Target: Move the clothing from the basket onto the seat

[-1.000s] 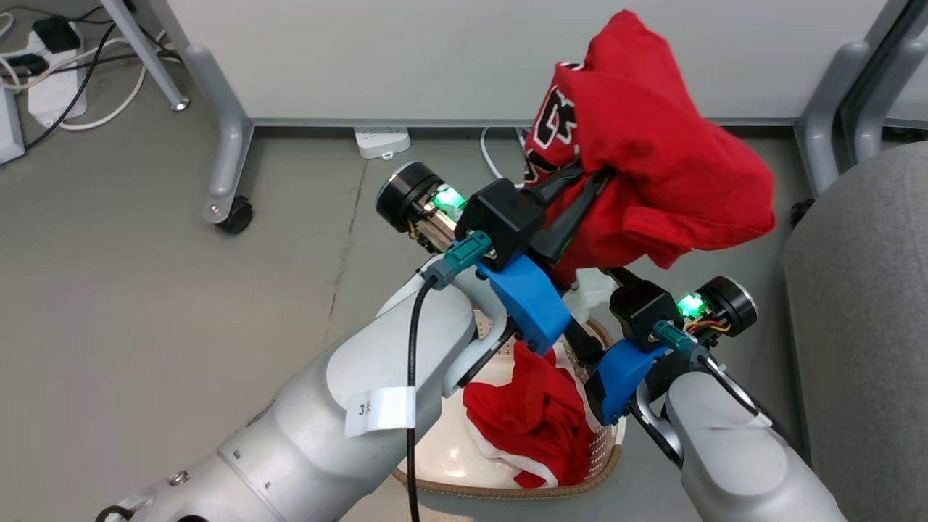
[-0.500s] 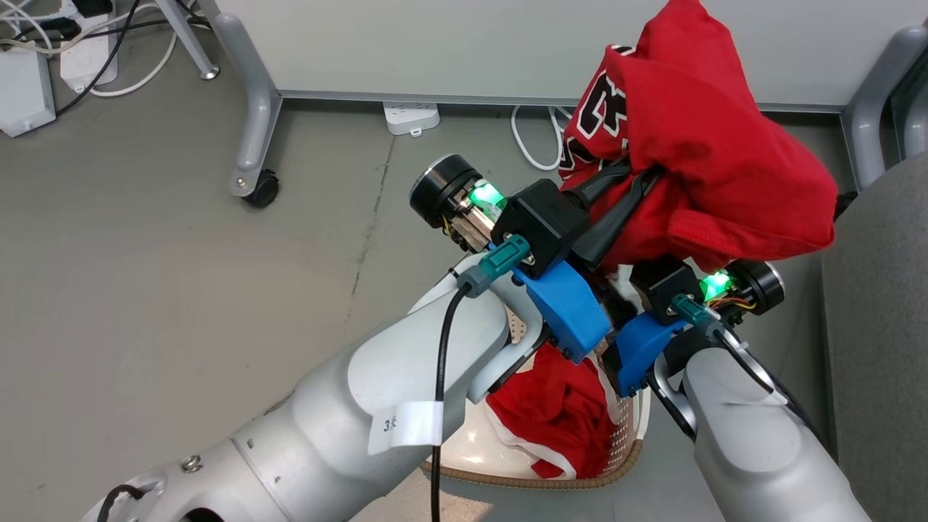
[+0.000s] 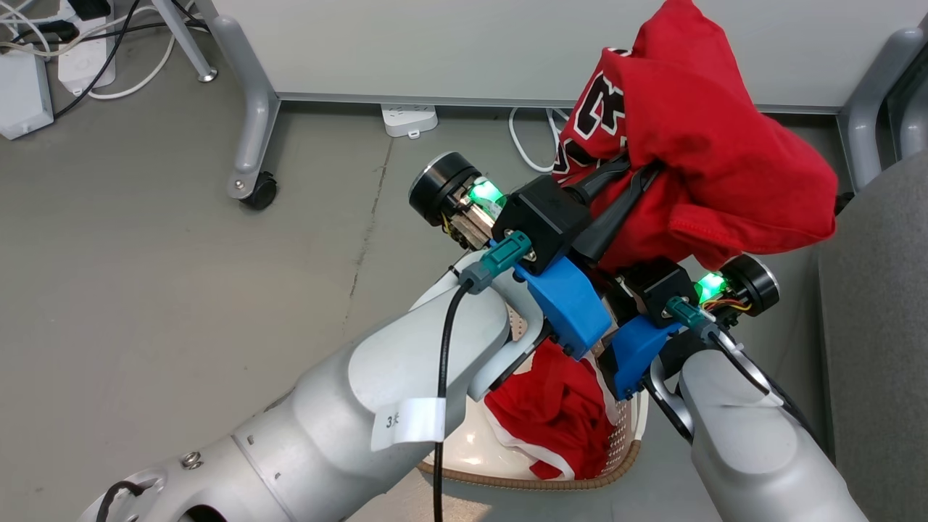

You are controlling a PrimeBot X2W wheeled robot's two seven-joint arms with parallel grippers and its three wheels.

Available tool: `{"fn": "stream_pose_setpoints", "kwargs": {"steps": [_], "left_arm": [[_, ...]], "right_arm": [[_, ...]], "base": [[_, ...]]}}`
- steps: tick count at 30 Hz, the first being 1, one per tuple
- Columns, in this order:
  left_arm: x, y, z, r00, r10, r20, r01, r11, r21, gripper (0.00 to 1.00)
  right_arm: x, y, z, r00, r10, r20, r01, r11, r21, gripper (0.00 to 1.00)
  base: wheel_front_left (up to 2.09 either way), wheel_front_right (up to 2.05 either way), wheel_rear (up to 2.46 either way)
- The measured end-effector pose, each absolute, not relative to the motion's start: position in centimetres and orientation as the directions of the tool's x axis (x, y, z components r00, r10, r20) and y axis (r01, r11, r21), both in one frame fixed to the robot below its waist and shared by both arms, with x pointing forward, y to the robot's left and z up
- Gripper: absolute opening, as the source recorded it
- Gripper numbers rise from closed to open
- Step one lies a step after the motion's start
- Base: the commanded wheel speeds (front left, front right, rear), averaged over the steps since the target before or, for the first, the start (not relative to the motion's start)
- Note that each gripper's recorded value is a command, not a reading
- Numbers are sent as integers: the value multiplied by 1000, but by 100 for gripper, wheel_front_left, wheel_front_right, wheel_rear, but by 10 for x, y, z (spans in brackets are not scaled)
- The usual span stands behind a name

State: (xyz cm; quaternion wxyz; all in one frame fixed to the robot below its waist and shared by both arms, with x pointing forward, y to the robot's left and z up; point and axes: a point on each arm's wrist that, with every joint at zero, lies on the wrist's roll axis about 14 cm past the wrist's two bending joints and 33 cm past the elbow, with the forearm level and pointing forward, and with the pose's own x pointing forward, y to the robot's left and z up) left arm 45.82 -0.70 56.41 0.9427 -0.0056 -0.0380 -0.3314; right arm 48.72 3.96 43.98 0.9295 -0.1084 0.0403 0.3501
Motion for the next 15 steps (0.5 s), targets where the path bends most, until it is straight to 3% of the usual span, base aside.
{"fn": "stream_pose_setpoints", "kwargs": {"steps": [7,8,9,15], "left_arm": [[459,-6,564,780,-622,73,623,782,19,0],[459,-6,564,781,-621,74,621,784,20,36],[459,-6,565,781,-620,76,620,784,24,100],[462,-4,569,787,-610,89,610,792,31,100]], "right_arm": [[486,40,441,751,643,-150,-660,732,-170,0],[486,40,441,751,644,-149,-661,731,-170,0],[486,40,441,750,644,-149,-661,731,-169,0],[485,41,441,747,647,-150,-665,728,-168,0]], "base": [[0,0,0],[0,0,0],[0,0,0],[0,0,0]]}}
